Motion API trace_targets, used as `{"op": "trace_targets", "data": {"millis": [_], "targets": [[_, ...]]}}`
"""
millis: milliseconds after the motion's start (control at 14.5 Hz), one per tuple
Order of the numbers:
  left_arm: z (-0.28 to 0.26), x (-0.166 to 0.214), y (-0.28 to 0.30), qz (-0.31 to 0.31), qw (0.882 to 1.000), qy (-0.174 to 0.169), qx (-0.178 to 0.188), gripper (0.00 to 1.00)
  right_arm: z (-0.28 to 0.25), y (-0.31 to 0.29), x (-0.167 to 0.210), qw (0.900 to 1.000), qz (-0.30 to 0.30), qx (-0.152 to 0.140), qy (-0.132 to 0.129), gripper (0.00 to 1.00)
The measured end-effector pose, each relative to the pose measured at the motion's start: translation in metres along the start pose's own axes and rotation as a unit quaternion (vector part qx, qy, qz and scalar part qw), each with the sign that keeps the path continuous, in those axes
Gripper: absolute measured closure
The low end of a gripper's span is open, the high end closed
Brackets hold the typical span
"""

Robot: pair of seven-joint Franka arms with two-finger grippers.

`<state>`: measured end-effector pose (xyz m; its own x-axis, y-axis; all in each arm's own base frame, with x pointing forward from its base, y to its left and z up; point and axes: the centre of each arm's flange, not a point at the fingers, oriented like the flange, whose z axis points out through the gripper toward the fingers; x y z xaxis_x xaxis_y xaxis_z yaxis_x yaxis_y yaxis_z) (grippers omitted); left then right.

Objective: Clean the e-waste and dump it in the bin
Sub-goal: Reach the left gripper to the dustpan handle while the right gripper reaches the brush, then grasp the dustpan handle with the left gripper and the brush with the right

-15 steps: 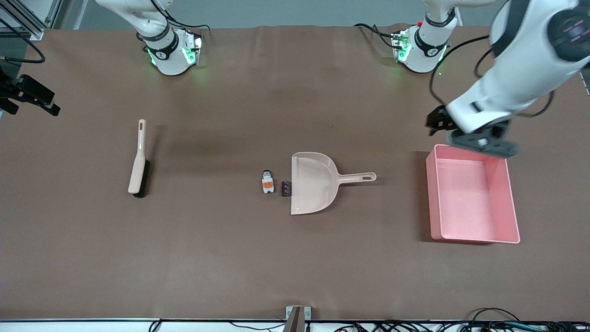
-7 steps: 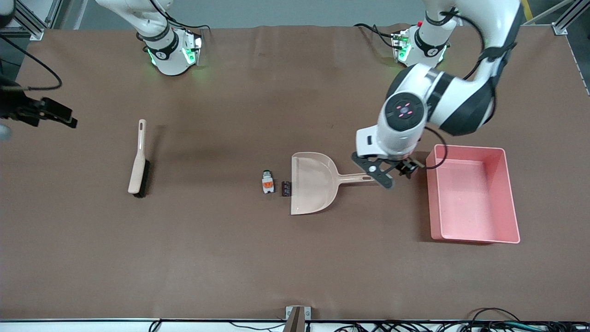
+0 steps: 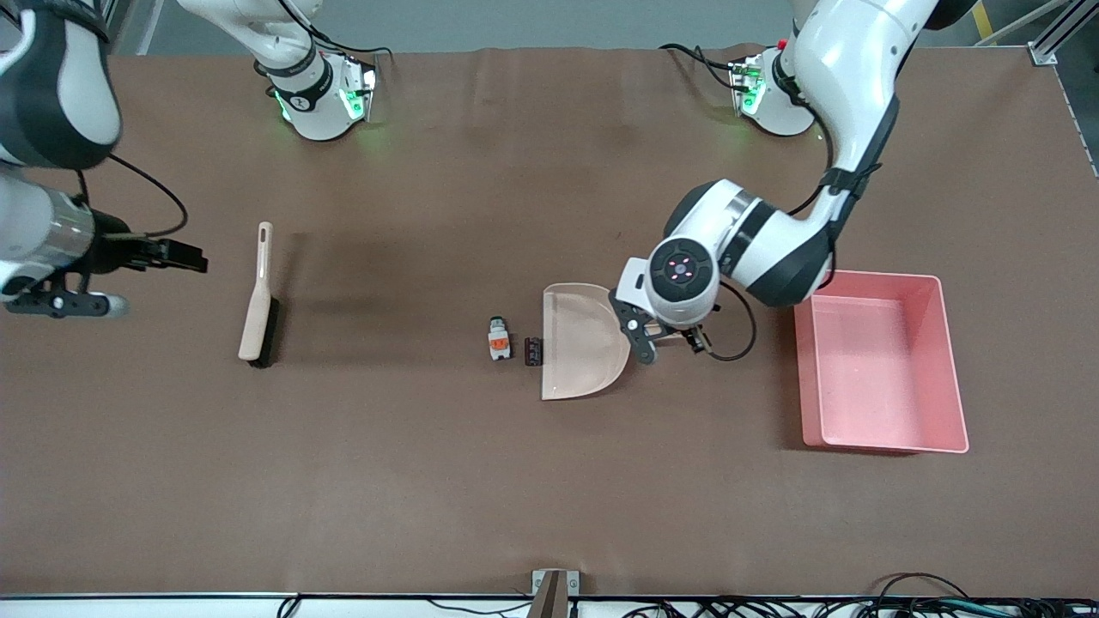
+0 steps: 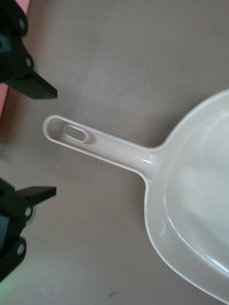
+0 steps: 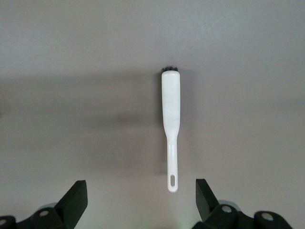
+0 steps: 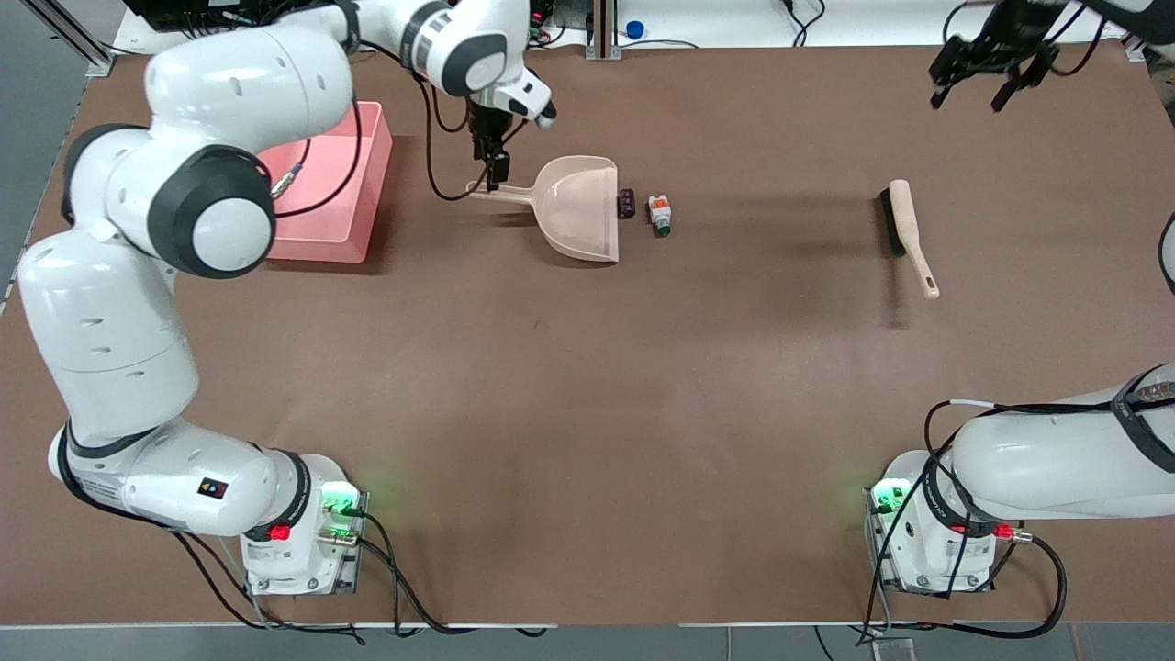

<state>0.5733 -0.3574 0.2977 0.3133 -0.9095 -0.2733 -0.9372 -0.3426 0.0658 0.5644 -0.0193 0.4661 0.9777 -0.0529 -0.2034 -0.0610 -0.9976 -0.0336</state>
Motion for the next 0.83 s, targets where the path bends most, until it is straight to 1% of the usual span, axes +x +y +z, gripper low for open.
{"op": "trace_targets", "data": {"millis": [69,138,207,413,620,826], "targets": [[0.005,0.007,0.005,0.021,1.0,-0.009,0.009,0.2,0.018,0.001,0.001,1.0,0.0,-0.001,0.0,0.0],[0.01,0.013,0.01,0.036,0.999,-0.016,0.015,0.23,0.034,0.002,0.001,1.0,0.0,-0.003,0.002,0.0],[0.012,0.019,0.014,0.048,0.998,-0.02,0.022,0.23,0.05,0.003,0.001,1.0,0.0,-0.005,0.007,0.0],[0.016,0.03,0.018,0.077,0.995,-0.024,0.056,0.23,0.103,0.006,-0.005,0.999,0.001,-0.008,0.034,0.0],[0.024,0.047,0.034,0.109,0.991,-0.027,0.071,0.24,0.147,0.012,-0.017,0.998,0.001,-0.009,0.061,0.0],[0.033,0.057,0.04,0.126,0.988,-0.028,0.084,0.25,0.177,0.025,-0.028,0.996,-0.006,-0.011,0.093,0.0]]}}
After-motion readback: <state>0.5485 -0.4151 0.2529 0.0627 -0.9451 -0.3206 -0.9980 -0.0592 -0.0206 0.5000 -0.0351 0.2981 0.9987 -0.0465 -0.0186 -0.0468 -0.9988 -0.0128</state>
